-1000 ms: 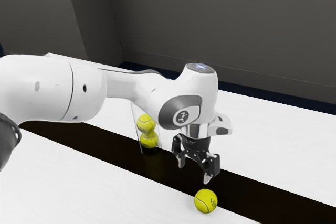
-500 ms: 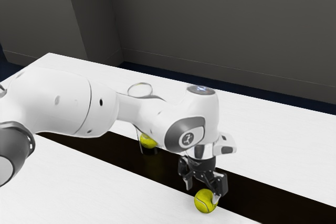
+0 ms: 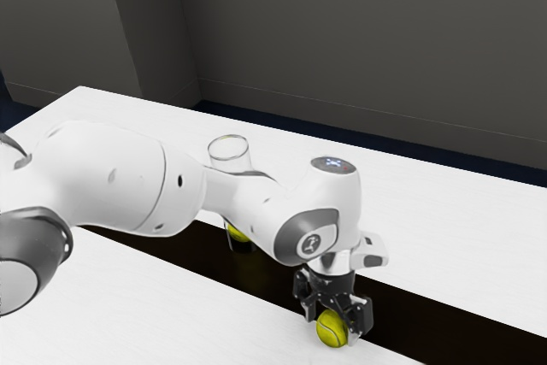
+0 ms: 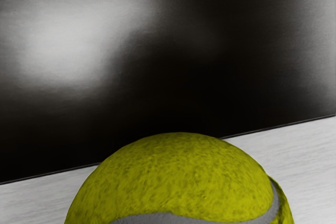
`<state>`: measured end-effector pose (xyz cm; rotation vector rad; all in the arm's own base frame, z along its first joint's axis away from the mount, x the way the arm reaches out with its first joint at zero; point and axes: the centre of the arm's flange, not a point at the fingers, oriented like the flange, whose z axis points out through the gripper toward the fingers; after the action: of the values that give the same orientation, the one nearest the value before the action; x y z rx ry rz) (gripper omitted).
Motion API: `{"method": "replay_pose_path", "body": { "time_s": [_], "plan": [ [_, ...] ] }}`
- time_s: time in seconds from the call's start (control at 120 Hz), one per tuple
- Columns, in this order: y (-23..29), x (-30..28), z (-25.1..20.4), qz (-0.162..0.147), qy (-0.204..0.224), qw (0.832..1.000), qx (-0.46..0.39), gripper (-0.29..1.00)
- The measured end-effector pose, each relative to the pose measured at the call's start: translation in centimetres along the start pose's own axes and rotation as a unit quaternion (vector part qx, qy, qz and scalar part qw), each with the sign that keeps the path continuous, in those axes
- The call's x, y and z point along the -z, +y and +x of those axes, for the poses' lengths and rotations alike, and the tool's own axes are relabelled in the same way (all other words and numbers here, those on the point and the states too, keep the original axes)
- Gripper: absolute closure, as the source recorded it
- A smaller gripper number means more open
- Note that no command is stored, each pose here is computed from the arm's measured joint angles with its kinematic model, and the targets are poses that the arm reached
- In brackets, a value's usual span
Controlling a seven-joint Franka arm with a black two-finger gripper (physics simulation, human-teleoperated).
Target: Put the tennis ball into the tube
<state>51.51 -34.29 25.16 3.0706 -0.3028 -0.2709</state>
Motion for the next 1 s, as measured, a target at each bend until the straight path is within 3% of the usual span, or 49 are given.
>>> {"method": "replay_pose_path", "body": {
  "time_s": [0.167,0.392,0.617,0.775,1.0],
  "plan": [
    [0.2,-0.3,0.0,0.000,0.001,1.000,-0.002,0.01],
    [0.2,-0.3,-0.1,0.003,0.002,1.000,-0.006,0.22],
    [0.2,0.7,-0.1,0.002,0.010,1.000,-0.008,0.31],
    [-2.8,8.7,-0.1,0.013,0.058,0.998,-0.010,0.40],
    [-11.4,23.9,-1.4,0.070,0.143,0.987,0.008,0.51]
  ]
}}
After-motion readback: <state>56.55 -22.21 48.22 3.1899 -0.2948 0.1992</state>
